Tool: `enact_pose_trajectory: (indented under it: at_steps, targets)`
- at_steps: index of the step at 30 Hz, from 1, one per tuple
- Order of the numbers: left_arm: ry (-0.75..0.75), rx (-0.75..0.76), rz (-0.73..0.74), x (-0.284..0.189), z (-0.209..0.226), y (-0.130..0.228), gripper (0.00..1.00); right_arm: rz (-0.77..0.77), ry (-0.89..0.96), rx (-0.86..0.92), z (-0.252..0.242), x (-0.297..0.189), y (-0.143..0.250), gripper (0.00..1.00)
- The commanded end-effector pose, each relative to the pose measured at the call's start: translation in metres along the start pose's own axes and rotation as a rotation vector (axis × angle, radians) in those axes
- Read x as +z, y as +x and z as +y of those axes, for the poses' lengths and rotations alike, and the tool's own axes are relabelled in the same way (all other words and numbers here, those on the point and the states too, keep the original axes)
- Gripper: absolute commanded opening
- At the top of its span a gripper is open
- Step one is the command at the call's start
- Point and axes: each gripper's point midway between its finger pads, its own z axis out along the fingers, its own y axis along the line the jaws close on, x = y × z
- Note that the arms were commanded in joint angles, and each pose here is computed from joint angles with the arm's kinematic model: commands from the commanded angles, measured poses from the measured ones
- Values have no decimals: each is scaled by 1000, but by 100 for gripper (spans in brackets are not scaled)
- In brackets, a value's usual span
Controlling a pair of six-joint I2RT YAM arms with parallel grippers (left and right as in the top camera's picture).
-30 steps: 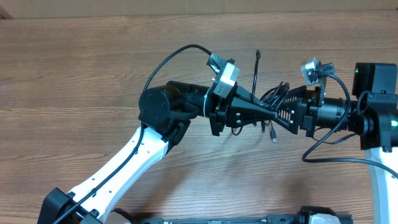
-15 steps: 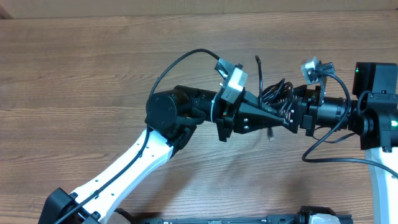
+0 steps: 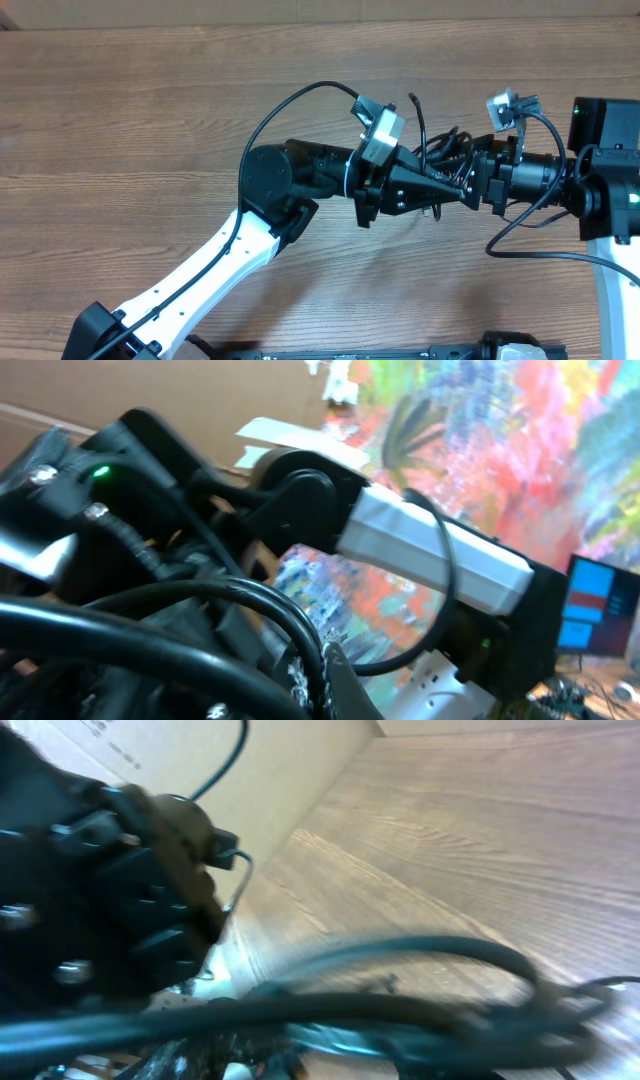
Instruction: Untangle cables
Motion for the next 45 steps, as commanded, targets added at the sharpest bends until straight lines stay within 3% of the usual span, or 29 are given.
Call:
enact_pose_trajectory:
  at_steps: [1, 16, 21, 25, 45]
  targets:
    - [-24, 33, -30, 5, 4, -4, 4, -9, -48, 64, 9, 0, -3, 50]
    - [-42, 35, -46, 3, 9, -7, 4, 8, 95, 148, -15, -1, 1, 50]
    - [-51, 37, -49, 0, 11, -9, 4, 5, 76, 144, -12, 0, 0, 19]
    - [-51, 37, -48, 0, 11, -9, 4, -2, 43, 137, -7, 0, -2, 8]
    - [-123, 57, -49, -29, 31, -18, 4, 12, 87, 149, -14, -1, 2, 7]
